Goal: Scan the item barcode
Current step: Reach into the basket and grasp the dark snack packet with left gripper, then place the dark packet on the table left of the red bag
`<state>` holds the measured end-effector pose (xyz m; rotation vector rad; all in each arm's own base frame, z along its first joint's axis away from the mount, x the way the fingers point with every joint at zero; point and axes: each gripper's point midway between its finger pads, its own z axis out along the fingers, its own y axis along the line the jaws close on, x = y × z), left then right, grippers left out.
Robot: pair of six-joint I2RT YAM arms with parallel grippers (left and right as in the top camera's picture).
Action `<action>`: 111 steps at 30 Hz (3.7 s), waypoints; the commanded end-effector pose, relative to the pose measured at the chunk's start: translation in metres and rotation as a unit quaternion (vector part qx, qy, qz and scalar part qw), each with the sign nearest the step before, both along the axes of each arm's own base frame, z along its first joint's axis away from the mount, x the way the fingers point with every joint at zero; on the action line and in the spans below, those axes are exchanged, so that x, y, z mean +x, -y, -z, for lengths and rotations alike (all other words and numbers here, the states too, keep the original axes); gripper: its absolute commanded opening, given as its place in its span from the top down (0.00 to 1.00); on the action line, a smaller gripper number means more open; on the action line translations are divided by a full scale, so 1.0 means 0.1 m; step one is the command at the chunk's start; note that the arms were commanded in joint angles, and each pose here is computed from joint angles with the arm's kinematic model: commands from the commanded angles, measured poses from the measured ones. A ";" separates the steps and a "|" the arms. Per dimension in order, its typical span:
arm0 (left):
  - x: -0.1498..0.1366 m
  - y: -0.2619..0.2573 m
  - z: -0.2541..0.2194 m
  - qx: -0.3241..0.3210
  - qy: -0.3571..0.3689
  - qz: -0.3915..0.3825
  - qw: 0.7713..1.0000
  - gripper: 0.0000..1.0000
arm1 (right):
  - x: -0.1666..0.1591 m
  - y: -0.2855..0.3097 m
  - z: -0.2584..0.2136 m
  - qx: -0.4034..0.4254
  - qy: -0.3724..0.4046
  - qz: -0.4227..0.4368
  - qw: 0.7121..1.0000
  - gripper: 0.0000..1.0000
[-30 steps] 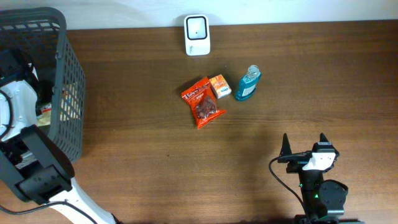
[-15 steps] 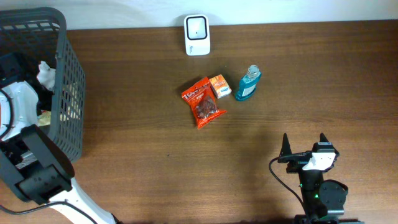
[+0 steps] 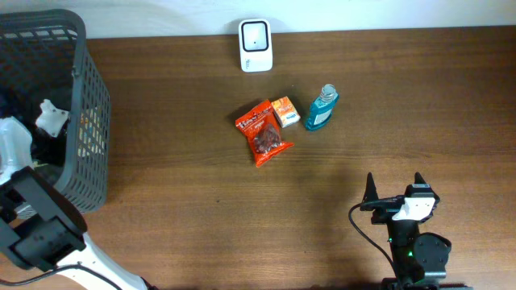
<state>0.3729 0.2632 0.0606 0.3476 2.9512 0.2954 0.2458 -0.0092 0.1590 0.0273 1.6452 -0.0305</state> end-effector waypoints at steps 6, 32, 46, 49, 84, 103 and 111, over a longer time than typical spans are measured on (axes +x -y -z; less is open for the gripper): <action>0.25 0.30 -0.12 -0.092 0.087 0.008 0.992 0.30 | 0.00 0.03 0.03 0.000 -0.002 0.007 1.000 0.02; 0.54 0.05 -0.35 -0.097 0.182 -0.176 0.962 0.73 | 0.00 0.03 0.03 0.000 -0.002 0.007 1.000 0.02; 0.88 0.92 -3.23 -0.316 0.489 -0.096 0.807 0.83 | 0.00 0.03 0.03 0.000 -0.002 0.007 1.000 0.02; 0.83 1.63 -3.62 -0.401 0.483 -0.042 0.777 0.82 | 0.00 0.03 0.03 0.000 -0.002 0.007 1.000 0.02; 0.62 4.60 0.22 -0.148 -0.003 -0.046 0.988 0.40 | 0.00 0.03 0.03 0.000 -0.002 0.007 1.000 0.02; 0.89 3.89 -0.84 -0.093 0.075 -0.037 0.992 0.82 | 0.00 0.03 0.03 0.000 -0.002 0.007 1.000 0.02; 0.40 3.92 0.38 -0.146 -0.025 -0.152 0.977 1.00 | 0.00 0.03 0.03 0.000 -0.002 0.007 1.000 0.02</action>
